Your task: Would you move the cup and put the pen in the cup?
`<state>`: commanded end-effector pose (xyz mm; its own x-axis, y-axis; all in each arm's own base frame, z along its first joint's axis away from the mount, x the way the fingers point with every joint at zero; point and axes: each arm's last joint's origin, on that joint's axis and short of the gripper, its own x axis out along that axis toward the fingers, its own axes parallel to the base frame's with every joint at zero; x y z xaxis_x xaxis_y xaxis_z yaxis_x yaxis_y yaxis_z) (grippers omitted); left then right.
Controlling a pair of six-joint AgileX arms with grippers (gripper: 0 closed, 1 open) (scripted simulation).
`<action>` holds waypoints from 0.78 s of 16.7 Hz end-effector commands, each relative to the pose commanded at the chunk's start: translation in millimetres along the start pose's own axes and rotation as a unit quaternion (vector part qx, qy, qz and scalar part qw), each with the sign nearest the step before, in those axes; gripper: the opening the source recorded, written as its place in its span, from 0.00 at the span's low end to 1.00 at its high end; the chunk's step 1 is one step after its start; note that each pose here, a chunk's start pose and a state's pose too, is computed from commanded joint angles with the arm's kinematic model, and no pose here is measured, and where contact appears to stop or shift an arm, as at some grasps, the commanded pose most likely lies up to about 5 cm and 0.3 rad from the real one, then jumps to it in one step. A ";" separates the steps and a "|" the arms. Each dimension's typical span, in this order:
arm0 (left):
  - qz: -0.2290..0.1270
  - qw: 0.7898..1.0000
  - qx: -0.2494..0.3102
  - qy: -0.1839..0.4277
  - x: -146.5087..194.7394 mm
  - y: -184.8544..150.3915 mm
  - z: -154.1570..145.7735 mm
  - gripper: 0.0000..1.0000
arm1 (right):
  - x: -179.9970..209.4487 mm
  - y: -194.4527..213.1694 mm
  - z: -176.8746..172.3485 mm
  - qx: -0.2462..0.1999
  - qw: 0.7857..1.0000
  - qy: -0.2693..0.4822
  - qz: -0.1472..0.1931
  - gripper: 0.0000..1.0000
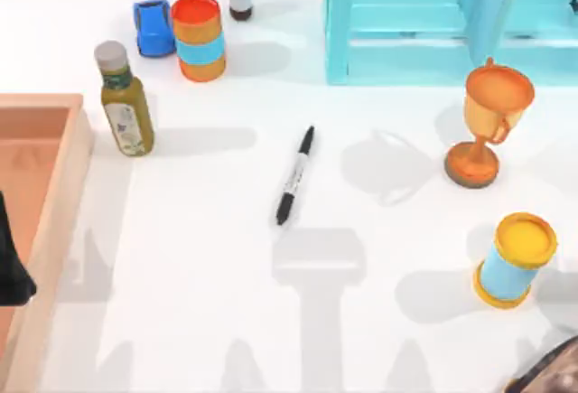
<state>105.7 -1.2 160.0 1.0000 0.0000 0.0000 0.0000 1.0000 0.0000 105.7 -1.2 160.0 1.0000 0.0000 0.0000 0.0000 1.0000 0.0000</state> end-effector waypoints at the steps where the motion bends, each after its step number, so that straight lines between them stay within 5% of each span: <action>1: 0.000 1.000 0.000 0.000 0.0 0.0 0.0 1.00 | 0.0 0.0 0.0 0.000 1.000 0.000 0.000 1.00; 7: 0.007 0.997 0.010 0.072 2.8 2.2 25.9 1.00 | 0.0 0.0 0.0 0.000 1.000 0.000 0.000 1.00; 13: 0.026 0.956 0.029 0.291 41.4 13.4 84.7 1.00 | 0.0 0.0 0.0 0.000 1.000 0.000 0.000 1.00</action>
<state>147.1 12.2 244.7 0.8298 0.0661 -0.5542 -0.0324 0.9970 0.0704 105.7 -1.2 160.0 1.0000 0.0000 0.0000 0.0000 1.0000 0.0000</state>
